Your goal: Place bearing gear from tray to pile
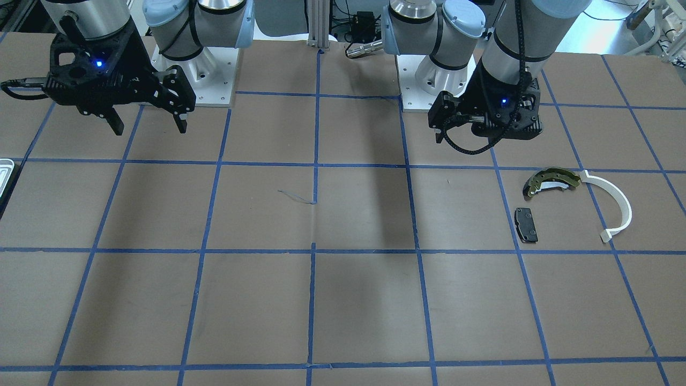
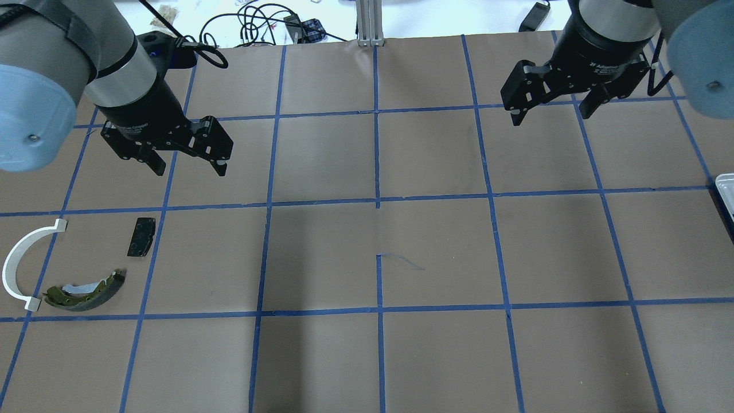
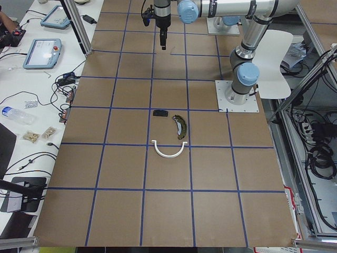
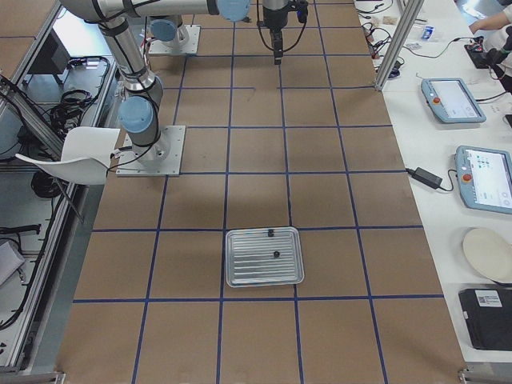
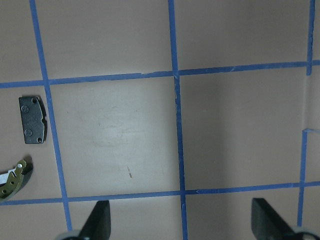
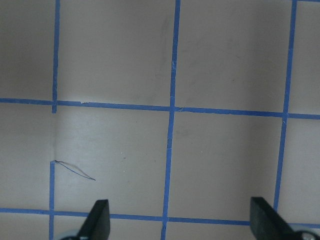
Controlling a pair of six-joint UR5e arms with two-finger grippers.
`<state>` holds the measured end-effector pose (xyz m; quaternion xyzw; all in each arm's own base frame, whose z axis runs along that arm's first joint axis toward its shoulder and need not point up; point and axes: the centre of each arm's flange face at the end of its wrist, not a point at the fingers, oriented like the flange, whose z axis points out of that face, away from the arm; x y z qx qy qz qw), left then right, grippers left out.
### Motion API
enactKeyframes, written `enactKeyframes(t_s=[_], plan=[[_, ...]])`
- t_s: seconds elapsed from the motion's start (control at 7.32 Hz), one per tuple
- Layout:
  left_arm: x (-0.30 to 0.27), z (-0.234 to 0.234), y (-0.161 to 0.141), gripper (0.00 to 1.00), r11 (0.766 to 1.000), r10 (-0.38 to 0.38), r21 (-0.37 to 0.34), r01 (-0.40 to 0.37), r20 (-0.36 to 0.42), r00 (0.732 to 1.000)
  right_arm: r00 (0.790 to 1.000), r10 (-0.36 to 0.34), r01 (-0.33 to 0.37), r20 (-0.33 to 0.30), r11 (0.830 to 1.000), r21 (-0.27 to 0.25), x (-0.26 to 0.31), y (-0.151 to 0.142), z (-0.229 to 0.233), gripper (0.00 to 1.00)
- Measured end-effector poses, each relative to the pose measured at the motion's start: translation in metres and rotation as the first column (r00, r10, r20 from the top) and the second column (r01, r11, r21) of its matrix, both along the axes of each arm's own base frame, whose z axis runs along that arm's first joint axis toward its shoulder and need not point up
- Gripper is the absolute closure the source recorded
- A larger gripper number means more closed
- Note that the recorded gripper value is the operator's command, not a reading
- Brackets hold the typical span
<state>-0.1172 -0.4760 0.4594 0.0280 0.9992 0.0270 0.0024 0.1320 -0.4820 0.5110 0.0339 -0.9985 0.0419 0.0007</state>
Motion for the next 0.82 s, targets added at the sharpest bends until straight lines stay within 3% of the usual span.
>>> enactKeyframes(t_s=[0.27, 0.41, 0.55, 0.82], plan=[[0.002, -0.001, 0.0, 0.0, 1.0, 0.003, 0.0, -0.003, 0.002, 1.0, 0.999, 0.044, -0.044, -0.011, 0.999, 0.019, -0.006, -0.001, -0.005, 0.0], [0.002, 0.0, 0.0, 0.0, 1.0, 0.004, -0.001, -0.004, 0.002, 1.0, 0.993, 0.114, -0.113, -0.034, 0.993, 0.026, -0.013, -0.002, -0.007, 0.0], [0.003, 0.0, 0.0, 0.0, 1.0, 0.005, -0.001, -0.005, 0.002, 1.0, 0.982, 0.18, -0.178, -0.061, 0.983, 0.035, -0.032, -0.006, -0.007, 0.0], [0.003, 0.0, 0.0, 0.0, 1.0, 0.006, -0.001, -0.006, 0.002, 1.0, 0.968, 0.237, -0.233, -0.078, 0.971, 0.052, -0.098, -0.015, -0.007, 0.0]])
